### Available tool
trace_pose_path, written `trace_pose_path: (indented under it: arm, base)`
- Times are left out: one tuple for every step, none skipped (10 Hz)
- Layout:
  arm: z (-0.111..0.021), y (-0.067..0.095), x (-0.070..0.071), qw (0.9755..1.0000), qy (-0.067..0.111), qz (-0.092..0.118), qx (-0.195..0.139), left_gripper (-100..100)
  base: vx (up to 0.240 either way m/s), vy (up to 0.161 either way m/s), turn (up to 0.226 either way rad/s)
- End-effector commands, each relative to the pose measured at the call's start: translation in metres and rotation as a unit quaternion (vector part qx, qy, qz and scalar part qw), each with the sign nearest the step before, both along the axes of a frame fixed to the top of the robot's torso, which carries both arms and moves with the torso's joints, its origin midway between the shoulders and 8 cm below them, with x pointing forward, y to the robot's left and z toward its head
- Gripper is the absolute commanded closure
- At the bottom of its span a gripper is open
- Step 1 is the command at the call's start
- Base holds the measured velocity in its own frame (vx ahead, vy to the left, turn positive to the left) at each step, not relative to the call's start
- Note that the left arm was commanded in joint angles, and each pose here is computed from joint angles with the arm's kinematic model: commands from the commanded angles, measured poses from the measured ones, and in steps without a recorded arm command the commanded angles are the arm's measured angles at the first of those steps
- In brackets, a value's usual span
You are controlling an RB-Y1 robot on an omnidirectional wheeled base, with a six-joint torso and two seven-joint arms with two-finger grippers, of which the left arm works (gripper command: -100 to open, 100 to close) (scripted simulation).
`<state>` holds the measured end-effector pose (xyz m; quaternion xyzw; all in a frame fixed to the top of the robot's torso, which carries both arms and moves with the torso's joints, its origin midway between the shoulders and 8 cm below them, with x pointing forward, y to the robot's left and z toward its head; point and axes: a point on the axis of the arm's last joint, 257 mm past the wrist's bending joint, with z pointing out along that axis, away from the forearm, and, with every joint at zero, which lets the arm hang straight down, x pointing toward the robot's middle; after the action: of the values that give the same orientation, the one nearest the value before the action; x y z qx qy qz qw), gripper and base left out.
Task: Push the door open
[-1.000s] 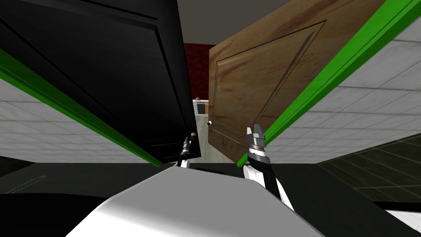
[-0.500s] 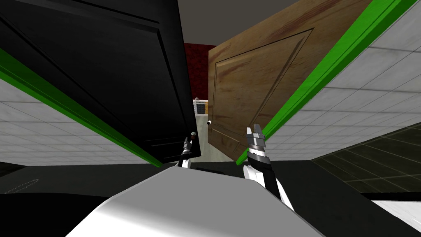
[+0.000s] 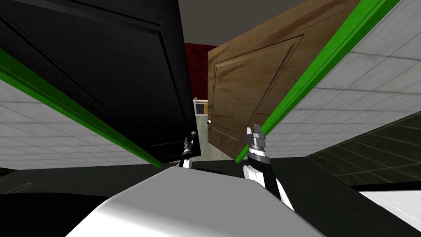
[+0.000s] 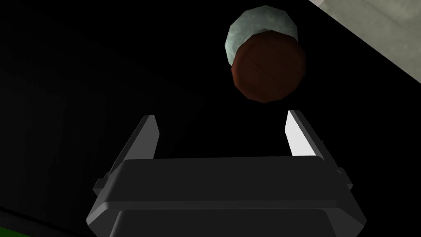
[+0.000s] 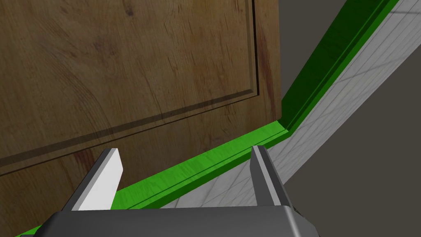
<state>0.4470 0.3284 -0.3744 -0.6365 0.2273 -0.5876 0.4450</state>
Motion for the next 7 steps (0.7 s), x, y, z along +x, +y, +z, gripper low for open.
trace_pose_path:
  arm:
    - [-0.001, -0.002, 0.000, 0.9997, -0.006, 0.000, -0.023, -100]
    - [-0.002, -0.004, 0.001, 0.9988, -0.012, 0.001, -0.048, -100]
    - [-0.002, -0.004, 0.001, 0.9986, -0.013, 0.001, -0.051, -100]
    - [-0.003, -0.007, 0.001, 0.9967, -0.020, 0.002, -0.078, -100]
    - [-0.004, -0.009, 0.002, 0.9948, -0.025, 0.004, -0.098, -100]
    - [-0.004, -0.009, 0.002, 0.9939, -0.028, 0.003, -0.106, -100]
    - [-0.004, -0.012, 0.002, 0.9908, -0.034, 0.004, -0.131, -100]
  base:
    - [-0.042, 0.015, -0.025]
    - [-0.039, 0.010, -0.037]
    - [-0.027, 0.007, -0.021]
    - [-0.028, 0.013, -0.038]
    - [-0.048, 0.019, -0.059]
    - [-0.041, 0.014, -0.022]
    - [-0.042, 0.013, -0.032]
